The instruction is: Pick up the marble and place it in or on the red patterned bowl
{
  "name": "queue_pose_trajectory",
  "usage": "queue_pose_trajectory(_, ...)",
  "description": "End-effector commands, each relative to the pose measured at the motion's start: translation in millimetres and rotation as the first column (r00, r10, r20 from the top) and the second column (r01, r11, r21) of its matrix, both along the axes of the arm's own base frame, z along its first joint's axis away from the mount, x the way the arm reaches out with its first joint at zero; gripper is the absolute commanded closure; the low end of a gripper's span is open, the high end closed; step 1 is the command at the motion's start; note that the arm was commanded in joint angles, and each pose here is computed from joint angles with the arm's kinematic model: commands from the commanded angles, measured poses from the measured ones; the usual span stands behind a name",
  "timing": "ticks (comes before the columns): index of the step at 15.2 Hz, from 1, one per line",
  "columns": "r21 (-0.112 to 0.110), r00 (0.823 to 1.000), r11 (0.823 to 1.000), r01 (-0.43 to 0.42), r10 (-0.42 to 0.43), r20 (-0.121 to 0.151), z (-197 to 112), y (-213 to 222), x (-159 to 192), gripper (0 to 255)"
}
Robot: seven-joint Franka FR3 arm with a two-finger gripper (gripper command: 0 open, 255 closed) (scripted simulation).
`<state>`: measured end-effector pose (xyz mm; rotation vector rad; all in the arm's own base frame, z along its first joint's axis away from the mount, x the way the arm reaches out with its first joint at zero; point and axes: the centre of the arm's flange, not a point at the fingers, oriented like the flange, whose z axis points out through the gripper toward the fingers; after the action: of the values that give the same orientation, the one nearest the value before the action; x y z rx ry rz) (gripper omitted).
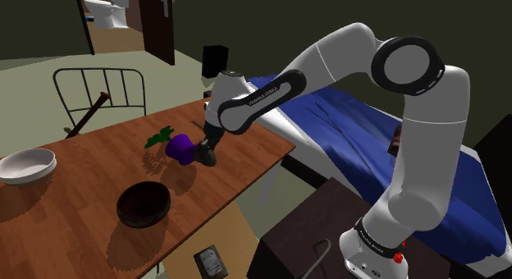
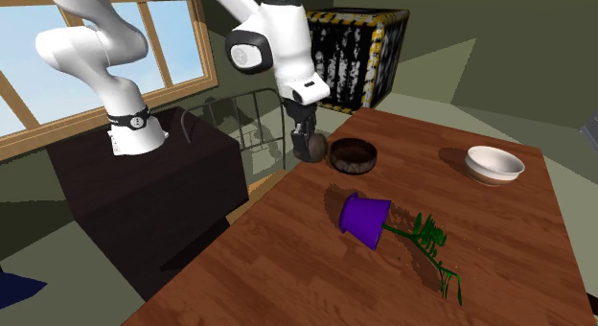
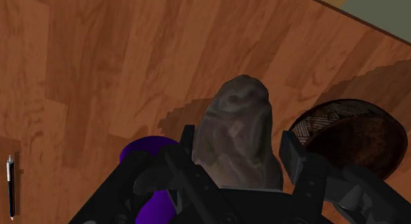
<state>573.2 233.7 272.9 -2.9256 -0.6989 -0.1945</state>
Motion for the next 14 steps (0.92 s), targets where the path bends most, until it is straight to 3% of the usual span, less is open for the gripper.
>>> queue_pose_trajectory(1,0.0,1.0,1.0,0.002,-0.002,0.001,3.1,26.3,1.4,255)
queue_pose_trajectory(14,0.0,1.0,1.0,0.002,-0.002,0.001,4.5,197.5,12.7,255)
